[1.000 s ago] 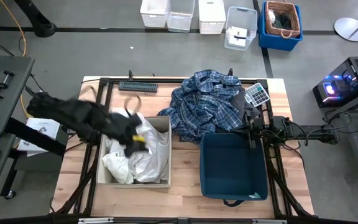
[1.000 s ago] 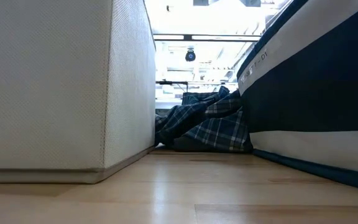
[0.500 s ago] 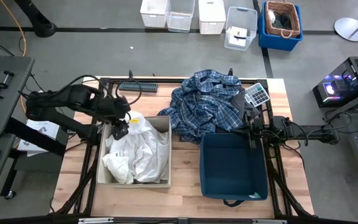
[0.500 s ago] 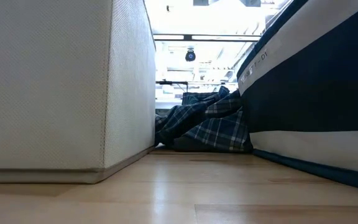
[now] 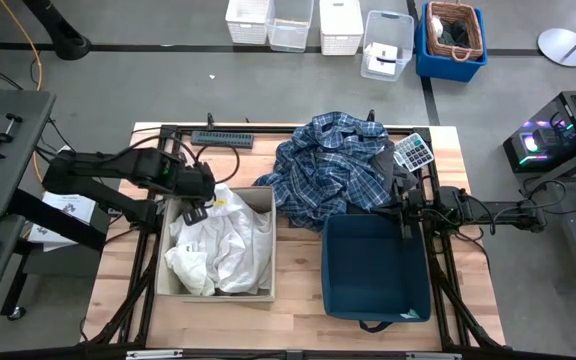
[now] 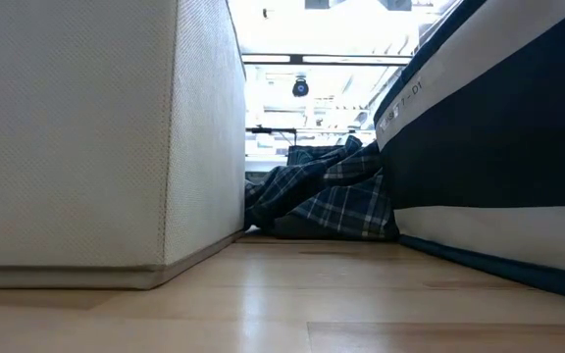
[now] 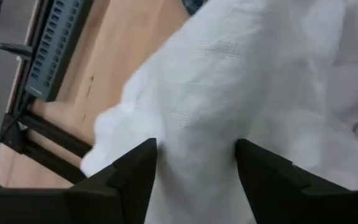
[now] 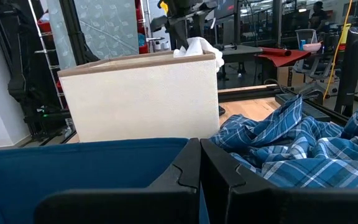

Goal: Sort clothes
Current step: Put the white polo shirt into the white laundry bin

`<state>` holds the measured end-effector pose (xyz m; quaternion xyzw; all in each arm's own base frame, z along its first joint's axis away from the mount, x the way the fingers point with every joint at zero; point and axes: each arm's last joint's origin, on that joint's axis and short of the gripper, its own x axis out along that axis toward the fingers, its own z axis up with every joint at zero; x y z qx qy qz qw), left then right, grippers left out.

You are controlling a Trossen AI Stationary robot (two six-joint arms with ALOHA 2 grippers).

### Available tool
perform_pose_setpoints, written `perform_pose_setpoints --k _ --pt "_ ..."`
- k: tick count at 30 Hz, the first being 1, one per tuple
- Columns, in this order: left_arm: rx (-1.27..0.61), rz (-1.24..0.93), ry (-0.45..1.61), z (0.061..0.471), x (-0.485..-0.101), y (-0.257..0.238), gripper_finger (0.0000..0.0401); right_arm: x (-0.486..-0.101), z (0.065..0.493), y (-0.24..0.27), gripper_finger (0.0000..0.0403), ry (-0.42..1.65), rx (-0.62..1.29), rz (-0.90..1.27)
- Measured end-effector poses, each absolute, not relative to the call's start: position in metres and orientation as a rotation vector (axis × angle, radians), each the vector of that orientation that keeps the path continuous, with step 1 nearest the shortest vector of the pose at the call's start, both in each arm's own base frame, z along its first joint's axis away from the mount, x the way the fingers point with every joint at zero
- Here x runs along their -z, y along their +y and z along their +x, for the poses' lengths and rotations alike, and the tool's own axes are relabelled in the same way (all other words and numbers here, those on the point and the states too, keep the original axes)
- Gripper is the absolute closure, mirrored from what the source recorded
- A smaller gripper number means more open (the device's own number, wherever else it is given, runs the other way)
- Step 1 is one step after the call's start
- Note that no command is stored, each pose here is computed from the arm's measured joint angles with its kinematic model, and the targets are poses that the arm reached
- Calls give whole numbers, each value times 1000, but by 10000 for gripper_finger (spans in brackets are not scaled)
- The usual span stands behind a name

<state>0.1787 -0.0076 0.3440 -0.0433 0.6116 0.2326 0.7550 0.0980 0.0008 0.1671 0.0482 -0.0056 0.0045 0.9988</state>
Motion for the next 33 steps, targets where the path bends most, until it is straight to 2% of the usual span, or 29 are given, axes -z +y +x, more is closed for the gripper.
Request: perform_pose_setpoints --k 2,6,7,10,13,16,19,22,27,30,33 --pt "-508 -118 1327 180 -344 -10 231 -167 98 1 402 -11 -9 97" --pt "-492 -175 1269 183 -349 -18 368 -167 98 1 402 -11 -9 97" --pt "-482 -198 1234 184 -353 -22 382 -167 98 1 402 -11 -9 96" --pt "-400 -246 1108 187 -369 -41 394 -167 98 1 402 -11 -9 97" --pt "-212 -248 997 192 -380 -67 398 -167 98 1 402 -11 -9 96" --pt "-66 -282 990 193 -375 -92 399 -167 98 1 402 -11 -9 96" --pt "-43 -307 1066 195 -347 -113 400 -167 98 1 402 -11 -9 96" --pt "-85 -347 1138 198 -301 -125 400 -167 98 1 402 -11 -9 97" --pt "44 -633 1160 215 -224 -141 399 -167 98 1 402 -11 -9 97" --pt "62 -746 1183 221 -203 -143 387 -167 98 1 402 -11 -9 96" --pt "85 -725 1235 223 -198 -140 361 -167 98 1 402 -11 -9 96"
